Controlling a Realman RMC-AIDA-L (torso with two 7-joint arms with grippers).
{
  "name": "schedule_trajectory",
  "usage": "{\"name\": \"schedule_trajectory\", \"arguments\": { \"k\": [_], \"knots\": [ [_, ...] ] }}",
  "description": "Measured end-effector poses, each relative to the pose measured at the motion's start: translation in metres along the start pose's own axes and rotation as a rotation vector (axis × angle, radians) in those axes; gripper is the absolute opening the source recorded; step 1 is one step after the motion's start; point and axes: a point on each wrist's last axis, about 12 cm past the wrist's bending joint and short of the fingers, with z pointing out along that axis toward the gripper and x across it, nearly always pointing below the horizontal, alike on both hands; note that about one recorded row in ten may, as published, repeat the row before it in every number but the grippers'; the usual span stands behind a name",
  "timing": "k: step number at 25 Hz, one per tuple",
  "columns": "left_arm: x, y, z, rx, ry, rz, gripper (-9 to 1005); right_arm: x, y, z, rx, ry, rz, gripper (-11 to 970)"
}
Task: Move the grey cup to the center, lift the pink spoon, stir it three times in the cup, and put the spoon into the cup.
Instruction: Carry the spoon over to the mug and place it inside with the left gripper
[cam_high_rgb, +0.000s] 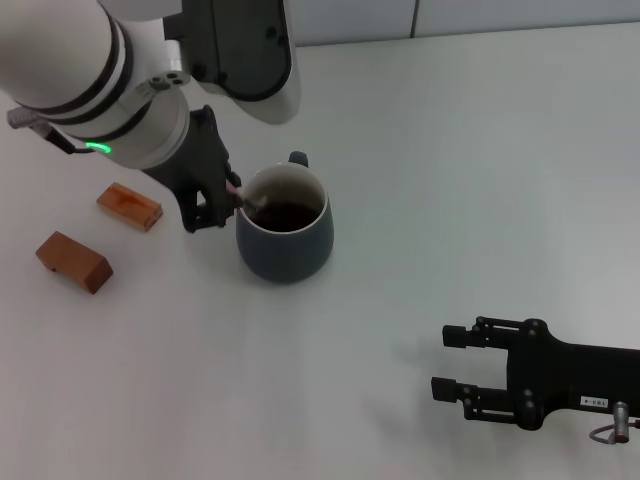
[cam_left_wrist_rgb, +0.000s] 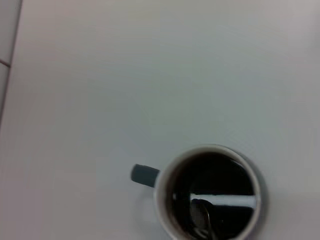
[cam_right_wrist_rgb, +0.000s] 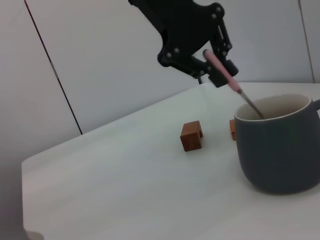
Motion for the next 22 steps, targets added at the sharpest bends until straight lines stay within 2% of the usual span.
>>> {"name": "schedule_trajectory", "arguments": {
  "k": [8,14,22],
  "knots": [
    [-0.007,-0.008,-0.002,0.061,-0.045,0.035,190,-0.002,-0.001,0.001,-0.004,0.0,-0.006,706],
    [-0.013,-0.005,0.006,0.024,-0.067,0.038,192,-0.003,-0.002,0.002,-0.004,0.0,-0.007,705],
    [-0.005,0.003,0.007,-0.035,-0.008,-0.009,196,-0.003,-0.002,0.002,-0.005,0.0,-0.007,705]
  ]
}}
